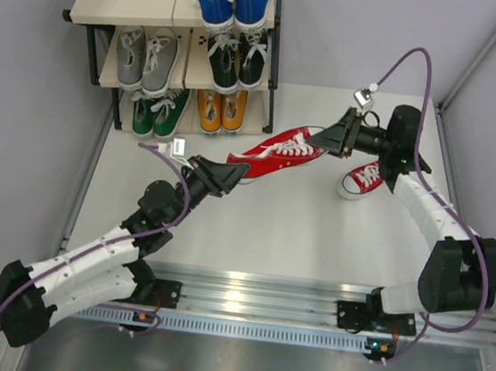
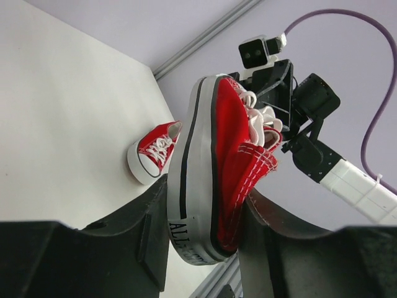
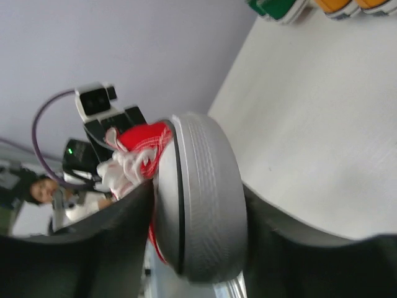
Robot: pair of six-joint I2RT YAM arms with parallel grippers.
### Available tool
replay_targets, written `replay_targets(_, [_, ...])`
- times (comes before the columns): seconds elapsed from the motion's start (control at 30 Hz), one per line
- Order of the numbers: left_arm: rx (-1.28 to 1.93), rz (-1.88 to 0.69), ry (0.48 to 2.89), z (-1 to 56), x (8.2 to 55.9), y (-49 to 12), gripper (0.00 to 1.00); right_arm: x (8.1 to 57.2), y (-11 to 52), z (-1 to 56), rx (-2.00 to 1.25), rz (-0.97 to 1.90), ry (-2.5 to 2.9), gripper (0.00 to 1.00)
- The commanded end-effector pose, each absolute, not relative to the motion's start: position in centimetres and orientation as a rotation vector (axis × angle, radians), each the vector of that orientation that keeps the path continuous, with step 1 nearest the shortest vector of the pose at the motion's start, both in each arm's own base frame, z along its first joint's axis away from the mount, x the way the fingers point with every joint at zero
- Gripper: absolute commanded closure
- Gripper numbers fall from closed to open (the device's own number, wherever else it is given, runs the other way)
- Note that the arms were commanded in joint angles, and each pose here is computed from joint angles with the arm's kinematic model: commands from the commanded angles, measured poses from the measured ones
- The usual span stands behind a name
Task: Place and organize the shoes onto the shoe shelf
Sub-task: Pick up the shoe at the center of the board, then place the shoe at the shoe shelf.
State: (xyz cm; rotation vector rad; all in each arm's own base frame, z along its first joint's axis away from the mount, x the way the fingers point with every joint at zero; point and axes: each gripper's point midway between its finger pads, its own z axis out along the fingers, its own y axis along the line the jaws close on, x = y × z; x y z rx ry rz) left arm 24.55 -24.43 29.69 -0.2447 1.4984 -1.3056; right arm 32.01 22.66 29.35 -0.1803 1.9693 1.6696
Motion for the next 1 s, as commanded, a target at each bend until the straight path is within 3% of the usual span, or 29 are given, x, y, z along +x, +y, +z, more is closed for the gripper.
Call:
replay_targets(0.0, [-0.353,-1.374,1.284,34.7,23.8,-21.5,1.00,31.4,22.5,31.3,-0.396,1.617,1.887,0.43])
replay_targets(0.03, [-0.373,-1.370,1.280,34.7,23.8,-21.1,1.00,31.5,22.5,31.5,-0.399,1.605,1.884,0.33])
replay_targets(0.13, [-0.393,-1.340,1.278,34.7,23.5,-20.0,1.00,31.9,22.2,32.6,-0.430,1.555,1.860,0.18])
replay_targets(0.23, [-0.417,-1.284,1.277,34.9,23.2,-18.6,1.00,32.4,21.4,34.0,-0.443,1.520,1.825,0.14])
replay_targets(0.37, [-0.447,-1.213,1.222,36.9,22.6,-16.2,1.00,33.2,19.6,34.6,-0.464,1.426,1.805,0.12])
replay_targets(0.57, [-0.442,-1.110,1.071,44.3,20.7,-12.0,1.00,33.4,16.9,33.5,-0.500,1.299,1.808,0.12])
replay_targets(0.97, [-0.445,-0.897,0.821,57.1,21.7,-9.0,1.00,32.0,14.3,29.7,-0.561,1.198,1.836,0.12])
